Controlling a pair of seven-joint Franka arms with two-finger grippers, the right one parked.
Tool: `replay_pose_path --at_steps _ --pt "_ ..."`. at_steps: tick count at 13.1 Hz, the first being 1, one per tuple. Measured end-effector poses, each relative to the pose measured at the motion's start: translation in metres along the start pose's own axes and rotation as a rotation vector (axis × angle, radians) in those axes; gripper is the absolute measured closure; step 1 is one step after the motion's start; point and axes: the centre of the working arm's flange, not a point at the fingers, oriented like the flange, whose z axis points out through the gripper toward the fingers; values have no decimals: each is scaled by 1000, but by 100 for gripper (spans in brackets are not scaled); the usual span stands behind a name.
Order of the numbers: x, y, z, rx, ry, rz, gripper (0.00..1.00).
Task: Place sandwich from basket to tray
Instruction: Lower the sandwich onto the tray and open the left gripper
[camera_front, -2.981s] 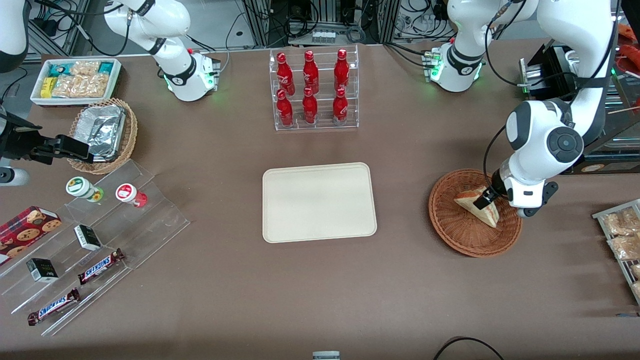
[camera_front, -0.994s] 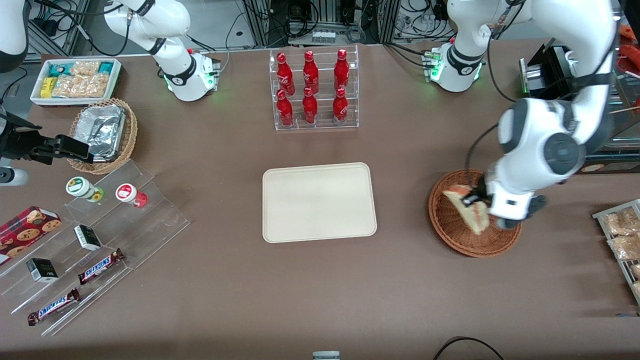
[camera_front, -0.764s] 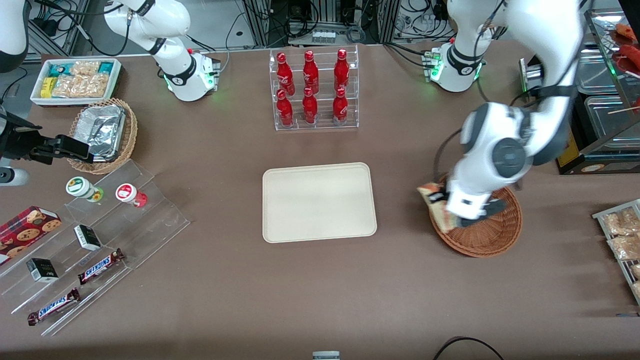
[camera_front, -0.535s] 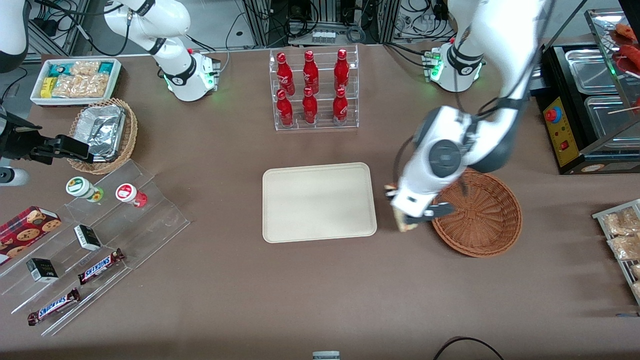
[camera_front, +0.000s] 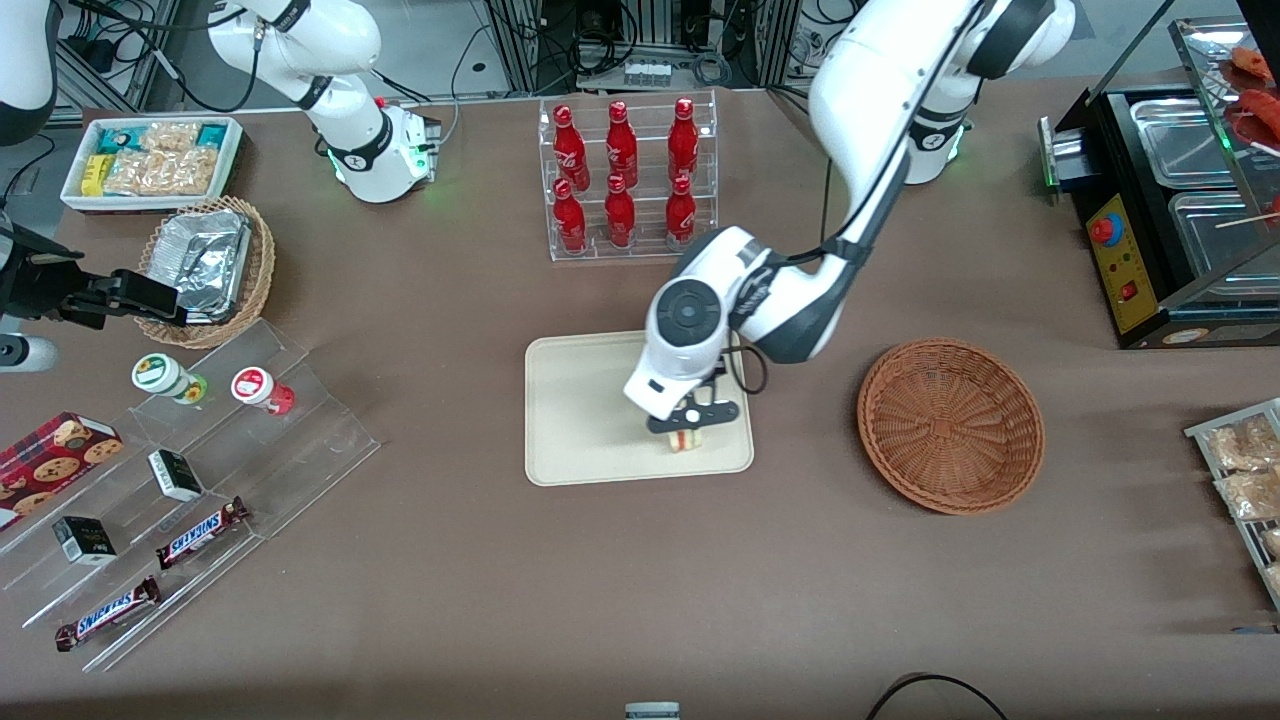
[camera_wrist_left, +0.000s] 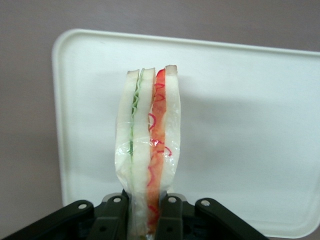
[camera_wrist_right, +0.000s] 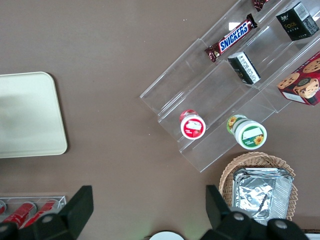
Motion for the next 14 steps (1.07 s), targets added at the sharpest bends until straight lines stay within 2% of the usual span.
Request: replay_pose_path --at_steps 5,14 --pt "-27 36 10 -6 6 29 83" --pt "-42 44 30 21 -12 53 83"
